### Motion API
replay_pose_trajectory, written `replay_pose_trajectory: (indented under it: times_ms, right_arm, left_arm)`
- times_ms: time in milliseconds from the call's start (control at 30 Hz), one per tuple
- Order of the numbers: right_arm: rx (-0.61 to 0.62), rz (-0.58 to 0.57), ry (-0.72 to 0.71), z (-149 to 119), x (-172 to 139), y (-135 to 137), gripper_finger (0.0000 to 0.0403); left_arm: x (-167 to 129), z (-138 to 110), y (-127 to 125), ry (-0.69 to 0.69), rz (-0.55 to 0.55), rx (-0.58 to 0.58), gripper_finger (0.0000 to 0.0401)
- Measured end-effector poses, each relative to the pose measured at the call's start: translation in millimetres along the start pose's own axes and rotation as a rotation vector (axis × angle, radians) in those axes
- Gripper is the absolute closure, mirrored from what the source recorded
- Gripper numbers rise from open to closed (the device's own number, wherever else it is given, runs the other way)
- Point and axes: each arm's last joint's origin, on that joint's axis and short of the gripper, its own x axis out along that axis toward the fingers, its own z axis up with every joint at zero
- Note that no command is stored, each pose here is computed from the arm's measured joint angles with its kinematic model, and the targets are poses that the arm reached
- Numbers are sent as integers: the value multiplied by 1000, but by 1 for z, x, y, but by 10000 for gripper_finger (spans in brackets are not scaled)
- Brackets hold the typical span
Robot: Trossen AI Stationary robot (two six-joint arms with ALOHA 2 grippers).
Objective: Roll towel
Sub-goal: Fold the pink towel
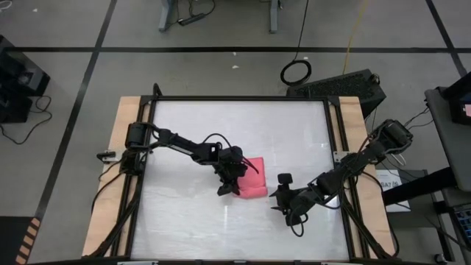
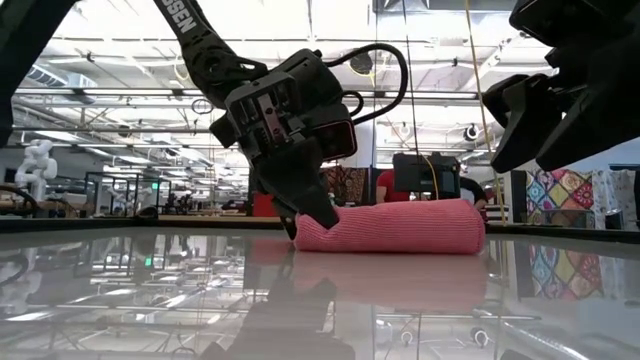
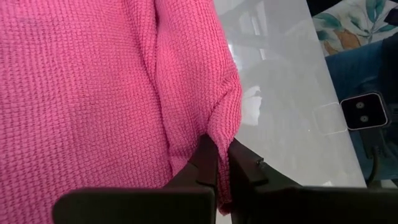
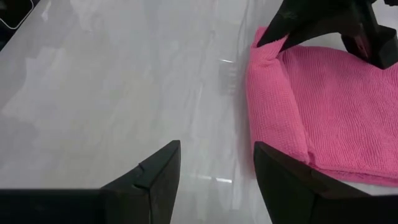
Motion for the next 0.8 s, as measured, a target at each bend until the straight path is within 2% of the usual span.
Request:
replay_pose_trajectory:
  times_ms: [800]
  right_arm:
    - [0,0,0,0,0,0,209]
  left_arm:
    - [-1,1,-1,3,-23,-24,391]
